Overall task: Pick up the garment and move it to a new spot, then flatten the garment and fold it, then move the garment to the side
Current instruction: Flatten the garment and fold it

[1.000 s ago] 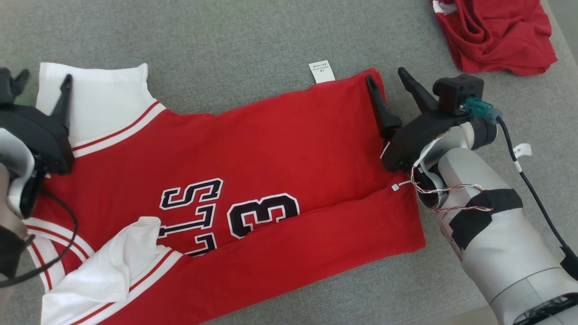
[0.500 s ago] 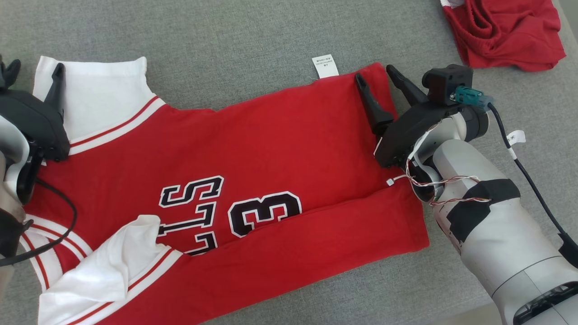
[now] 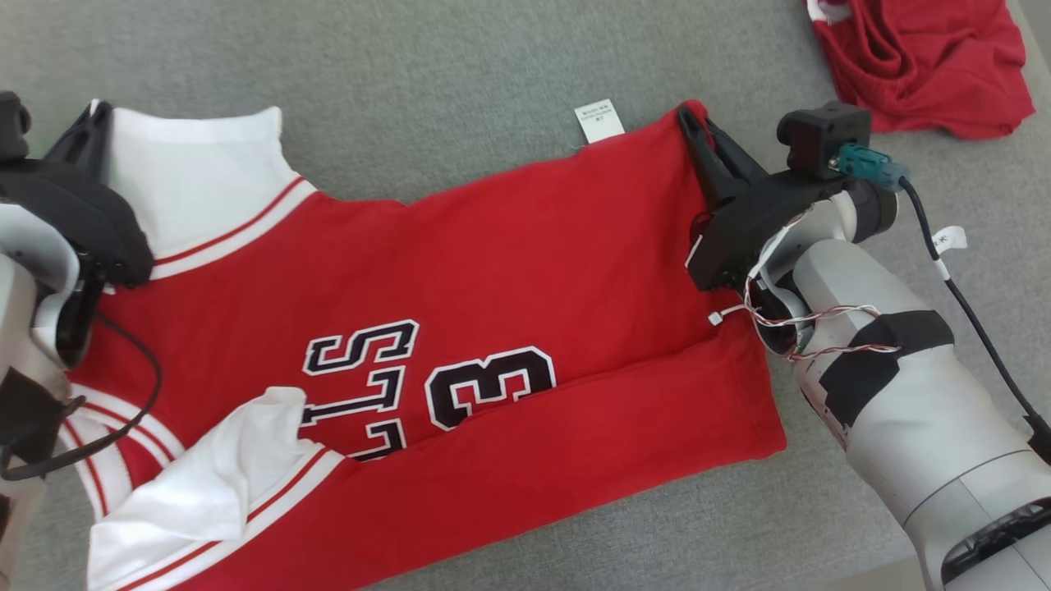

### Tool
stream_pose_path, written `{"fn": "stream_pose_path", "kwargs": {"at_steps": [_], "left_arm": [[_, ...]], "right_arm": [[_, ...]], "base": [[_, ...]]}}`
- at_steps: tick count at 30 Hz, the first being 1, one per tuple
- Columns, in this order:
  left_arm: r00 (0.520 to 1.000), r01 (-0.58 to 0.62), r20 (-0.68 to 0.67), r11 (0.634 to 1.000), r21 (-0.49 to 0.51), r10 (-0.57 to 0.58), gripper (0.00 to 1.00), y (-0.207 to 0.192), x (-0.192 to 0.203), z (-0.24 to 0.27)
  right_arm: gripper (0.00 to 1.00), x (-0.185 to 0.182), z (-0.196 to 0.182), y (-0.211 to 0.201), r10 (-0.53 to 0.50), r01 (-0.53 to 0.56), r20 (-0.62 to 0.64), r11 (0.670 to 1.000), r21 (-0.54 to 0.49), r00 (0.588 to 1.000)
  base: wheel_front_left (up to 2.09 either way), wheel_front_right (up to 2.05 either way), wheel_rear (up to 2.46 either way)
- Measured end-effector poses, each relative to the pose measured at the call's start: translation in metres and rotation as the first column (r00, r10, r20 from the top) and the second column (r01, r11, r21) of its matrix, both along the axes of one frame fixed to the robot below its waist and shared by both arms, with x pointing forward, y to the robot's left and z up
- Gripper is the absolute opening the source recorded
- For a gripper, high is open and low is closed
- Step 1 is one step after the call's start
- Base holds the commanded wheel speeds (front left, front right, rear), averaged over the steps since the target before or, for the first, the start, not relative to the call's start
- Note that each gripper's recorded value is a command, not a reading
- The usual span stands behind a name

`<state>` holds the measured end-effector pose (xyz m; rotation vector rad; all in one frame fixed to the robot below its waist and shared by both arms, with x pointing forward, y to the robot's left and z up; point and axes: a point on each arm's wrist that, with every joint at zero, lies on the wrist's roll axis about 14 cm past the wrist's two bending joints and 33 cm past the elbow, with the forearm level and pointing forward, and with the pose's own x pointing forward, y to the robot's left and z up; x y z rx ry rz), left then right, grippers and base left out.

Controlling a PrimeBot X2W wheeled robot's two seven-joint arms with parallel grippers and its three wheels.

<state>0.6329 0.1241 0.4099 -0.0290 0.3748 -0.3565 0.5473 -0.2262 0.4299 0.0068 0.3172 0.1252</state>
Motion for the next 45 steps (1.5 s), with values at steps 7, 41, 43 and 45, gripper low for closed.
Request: {"fn": "stream_pose_path", "kwargs": {"at_steps": [7,41,43,45], "left_arm": [[0.991,0.018,0.134,0.998,-0.053,-0.01,0.0,-0.004,-0.008,0.045],[0.961,-0.124,0.192,0.93,-0.347,0.2,0.0,0.026,-0.217,0.078],[0.963,-0.146,0.161,0.921,-0.36,0.216,0.0,0.026,-0.228,0.069],[0.967,-0.162,0.131,0.922,-0.351,0.22,0.0,0.025,-0.238,0.057]], "right_arm": [[0.0,-0.009,0.012,0.003,-0.003,0.002,0.036,1.0,0.031,0.999],[0.0,-0.107,0.018,-0.005,-0.113,0.082,0.099,0.957,0.28,0.989],[0.0,-0.113,0.012,-0.007,-0.115,0.088,0.081,0.956,0.28,0.99],[0.0,-0.118,0.009,-0.01,-0.126,0.101,0.072,0.954,0.282,0.989]], "base": [[0.0,0.0,0.0],[0.0,0.0,0.0],[0.0,0.0,0.0],[0.0,0.0,0.0]]}}
